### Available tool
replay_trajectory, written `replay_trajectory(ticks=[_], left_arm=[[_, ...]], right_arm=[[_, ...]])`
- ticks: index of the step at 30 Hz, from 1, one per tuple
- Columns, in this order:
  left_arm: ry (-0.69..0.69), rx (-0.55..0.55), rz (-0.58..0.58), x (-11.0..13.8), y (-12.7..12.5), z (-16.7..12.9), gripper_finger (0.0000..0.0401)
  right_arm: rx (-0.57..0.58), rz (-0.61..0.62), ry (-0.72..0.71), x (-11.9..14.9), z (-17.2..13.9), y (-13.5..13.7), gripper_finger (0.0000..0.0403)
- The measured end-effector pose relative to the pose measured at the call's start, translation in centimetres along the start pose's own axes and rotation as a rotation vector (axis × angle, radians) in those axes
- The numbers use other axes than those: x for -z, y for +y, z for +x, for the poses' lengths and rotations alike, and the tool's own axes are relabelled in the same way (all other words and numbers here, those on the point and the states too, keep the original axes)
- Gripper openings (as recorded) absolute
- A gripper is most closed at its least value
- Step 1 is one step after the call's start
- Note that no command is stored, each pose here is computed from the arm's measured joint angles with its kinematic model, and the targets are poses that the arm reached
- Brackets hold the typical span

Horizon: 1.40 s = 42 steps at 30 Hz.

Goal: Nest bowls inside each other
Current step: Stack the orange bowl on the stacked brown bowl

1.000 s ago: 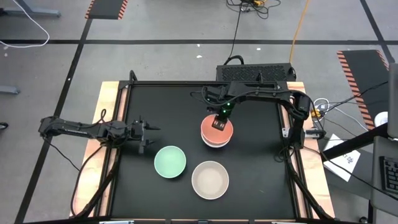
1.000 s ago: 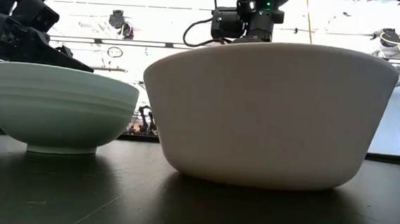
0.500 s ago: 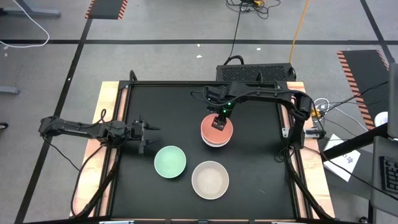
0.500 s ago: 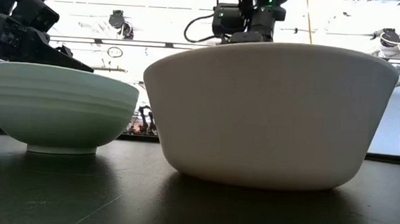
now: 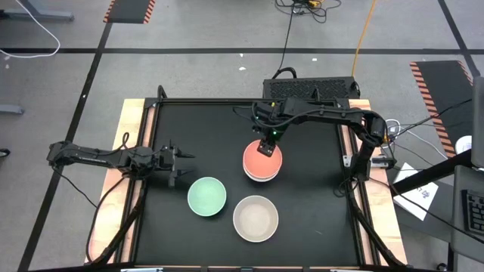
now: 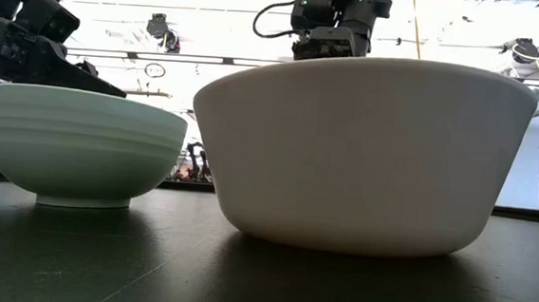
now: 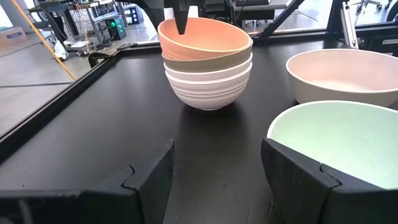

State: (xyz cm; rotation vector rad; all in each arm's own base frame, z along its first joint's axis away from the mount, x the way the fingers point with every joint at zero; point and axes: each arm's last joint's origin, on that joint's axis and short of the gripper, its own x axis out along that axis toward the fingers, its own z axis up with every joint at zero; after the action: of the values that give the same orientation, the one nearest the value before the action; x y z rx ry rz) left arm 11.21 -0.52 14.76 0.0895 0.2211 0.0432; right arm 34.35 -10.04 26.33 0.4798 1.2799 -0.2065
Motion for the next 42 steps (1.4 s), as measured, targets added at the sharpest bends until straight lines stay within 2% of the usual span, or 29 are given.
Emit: replay_trajectory(ticks=[6,11,15,21,25,42], left_arm=[[-0.001,0.000,0.000,0.0,0.0,0.0,0.0241],[0.000,0.001,-0.001,0.0,0.0,0.0,0.0241],[0.001,0.001,-0.001,0.0,0.0,0.0,0.0241],[0.001,0.001,0.000,0.0,0.0,0.0,0.0241],[0.002,0.001,-0.001,0.0,0.0,0.0,0.0241],[0.003,0.001,-0.015,0.0,0.0,0.0,0.0241]], right_arm=[[0.058,-0.031,-0.059,-0.2,-0.9,-0.4,0.0183],[0.065,-0.008,-0.032,0.2,-1.4,-1.2,0.0170],[0.070,-0.008,-0.005,0.4,-1.4,-1.5,0.0131],[0.067,-0.031,0.000,0.5,-1.4,-1.3,0.0052],[0.021,-0.046,0.009,0.5,-1.4,-1.3,0.0008],[0.015,-0.044,0.013,0.6,-1.3,-0.8,0.0004]])
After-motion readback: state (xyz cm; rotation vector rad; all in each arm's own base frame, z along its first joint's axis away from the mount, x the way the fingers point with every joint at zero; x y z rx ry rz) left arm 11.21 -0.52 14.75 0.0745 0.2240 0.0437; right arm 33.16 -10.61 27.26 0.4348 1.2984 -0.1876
